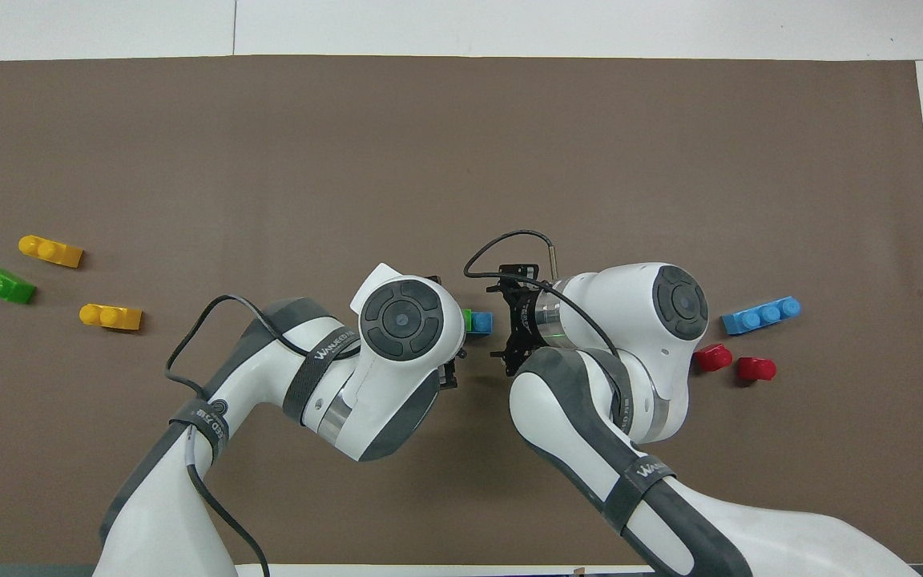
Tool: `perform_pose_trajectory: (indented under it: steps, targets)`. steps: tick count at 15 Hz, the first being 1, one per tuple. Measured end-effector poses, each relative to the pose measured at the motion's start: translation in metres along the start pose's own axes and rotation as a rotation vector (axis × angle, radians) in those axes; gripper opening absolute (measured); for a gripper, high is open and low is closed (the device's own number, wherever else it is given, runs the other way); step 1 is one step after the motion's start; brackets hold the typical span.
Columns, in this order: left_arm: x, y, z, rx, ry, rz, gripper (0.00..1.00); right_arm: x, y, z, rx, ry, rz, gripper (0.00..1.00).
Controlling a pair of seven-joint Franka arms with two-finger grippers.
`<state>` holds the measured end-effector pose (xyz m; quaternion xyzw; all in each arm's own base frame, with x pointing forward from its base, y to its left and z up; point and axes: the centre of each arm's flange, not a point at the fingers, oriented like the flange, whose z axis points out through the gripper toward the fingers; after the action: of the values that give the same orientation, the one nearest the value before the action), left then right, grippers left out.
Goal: Remove green block with left arm and hold with right
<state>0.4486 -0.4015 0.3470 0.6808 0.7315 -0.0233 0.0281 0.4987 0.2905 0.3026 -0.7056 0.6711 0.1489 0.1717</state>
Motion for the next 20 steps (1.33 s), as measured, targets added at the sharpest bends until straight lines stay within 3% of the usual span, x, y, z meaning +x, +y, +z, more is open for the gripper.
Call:
perform_pose_trajectory:
  steps: [2, 4, 9, 13, 15, 17, 20]
  targets:
    - [0.0, 0.0001, 0.0, -0.002, 0.002, 0.002, 1.0, 0.0013, -0.0015, 0.0009, 0.012, 0.002, 0.002, 1.0]
    - [0.0001, 0.0002, 0.0, -0.005, 0.005, 0.006, 1.0, 0.0017, -0.0009, 0.0039, 0.009, 0.004, 0.002, 0.9]
    - [0.0001, 0.0002, 0.0, -0.007, 0.006, 0.008, 1.0, 0.0019, -0.0002, 0.0063, 0.006, 0.005, 0.002, 0.9]
    - [0.0001, 0.0003, 0.0002, -0.007, 0.006, 0.008, 1.0, 0.0024, -0.0002, 0.0067, 0.005, -0.002, 0.015, 0.51]
    - [0.0001, 0.0003, 0.0003, -0.007, 0.006, 0.008, 1.0, 0.0027, -0.0001, 0.0069, 0.005, -0.01, 0.026, 0.49]
    - [0.0001, 0.0004, 0.0011, -0.007, 0.007, 0.009, 1.0, 0.0026, -0.0002, 0.0068, 0.006, -0.011, 0.027, 0.34]
    - [-0.0005, 0.0011, 0.0021, -0.012, 0.004, 0.01, 1.0, 0.0025, -0.0002, 0.0068, 0.006, -0.011, 0.027, 0.34]
